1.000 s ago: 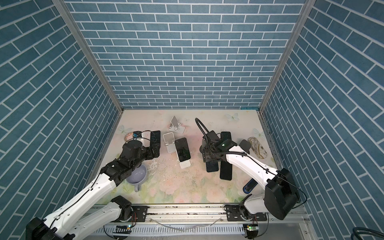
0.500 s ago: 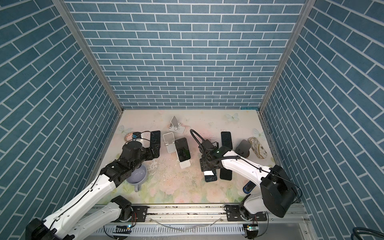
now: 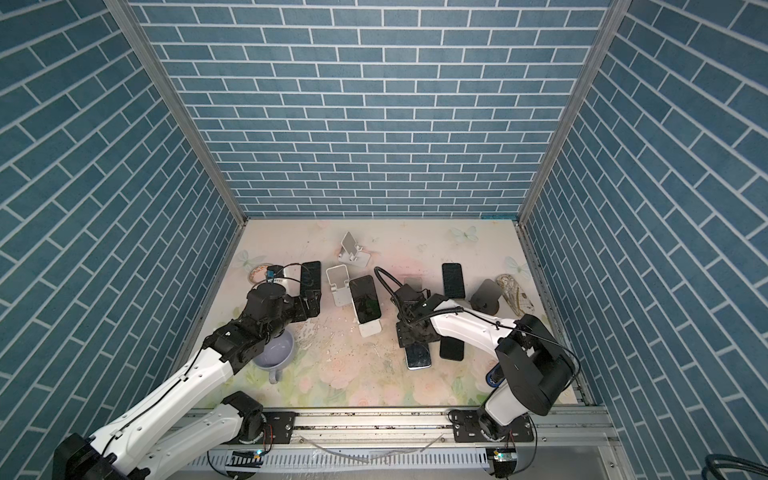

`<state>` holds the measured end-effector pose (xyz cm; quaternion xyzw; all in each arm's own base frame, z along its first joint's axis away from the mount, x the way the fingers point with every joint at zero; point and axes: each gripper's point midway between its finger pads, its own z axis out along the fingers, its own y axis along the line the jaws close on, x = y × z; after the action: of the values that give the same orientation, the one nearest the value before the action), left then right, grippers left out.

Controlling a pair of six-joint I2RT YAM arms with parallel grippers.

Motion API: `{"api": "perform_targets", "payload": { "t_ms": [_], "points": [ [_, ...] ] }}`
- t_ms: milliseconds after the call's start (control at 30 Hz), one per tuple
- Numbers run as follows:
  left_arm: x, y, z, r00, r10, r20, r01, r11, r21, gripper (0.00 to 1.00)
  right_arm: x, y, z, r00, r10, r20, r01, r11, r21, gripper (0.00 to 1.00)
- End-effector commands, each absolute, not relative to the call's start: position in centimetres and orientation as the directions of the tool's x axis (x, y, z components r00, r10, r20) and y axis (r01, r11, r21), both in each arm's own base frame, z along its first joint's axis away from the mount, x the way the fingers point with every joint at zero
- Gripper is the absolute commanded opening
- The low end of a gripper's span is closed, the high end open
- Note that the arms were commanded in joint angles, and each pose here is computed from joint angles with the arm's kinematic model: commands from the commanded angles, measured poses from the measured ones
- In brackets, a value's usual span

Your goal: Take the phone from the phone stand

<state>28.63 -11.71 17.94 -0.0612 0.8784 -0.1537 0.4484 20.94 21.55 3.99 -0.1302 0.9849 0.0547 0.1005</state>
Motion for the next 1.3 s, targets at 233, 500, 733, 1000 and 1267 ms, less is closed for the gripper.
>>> {"api": "perform_targets", "payload": {
  "t_ms": [233, 500, 733, 1000, 1267],
  "points": [
    [28.9, -11.8, 17.3, -0.590, -0.252, -0.767, 0.030, 0.943, -0.333, 1.00, 20.5, 21.1, 1.9, -0.964, -0.213, -0.157, -0.222, 0.974, 0.044, 0.63],
    [28.9, -11.5, 17.0, -0.588, -0.253, -0.769, 0.019, 0.945, -0.325, 1.00, 20.4, 21.0, 0.7, -0.972, -0.192, -0.137, -0.198, 0.980, 0.032, 0.64],
    [29.0, -11.6, 17.0, -0.586, -0.251, -0.770, 0.019, 0.947, -0.322, 1.00, 20.4, 20.4, 0.1, -0.975, -0.183, -0.128, -0.185, 0.983, 0.000, 0.67],
    [29.2, -11.5, 17.2, -0.582, -0.251, -0.773, 0.015, 0.948, -0.319, 1.00, 20.5, 20.3, -0.5, -0.976, -0.179, -0.124, -0.179, 0.984, -0.012, 0.70],
    [29.2, -11.5, 17.4, -0.575, -0.255, -0.777, 0.017, 0.946, -0.323, 1.00, 20.8, 20.4, 0.1, -0.973, -0.187, -0.137, -0.187, 0.982, -0.014, 0.72]
  ]
}}
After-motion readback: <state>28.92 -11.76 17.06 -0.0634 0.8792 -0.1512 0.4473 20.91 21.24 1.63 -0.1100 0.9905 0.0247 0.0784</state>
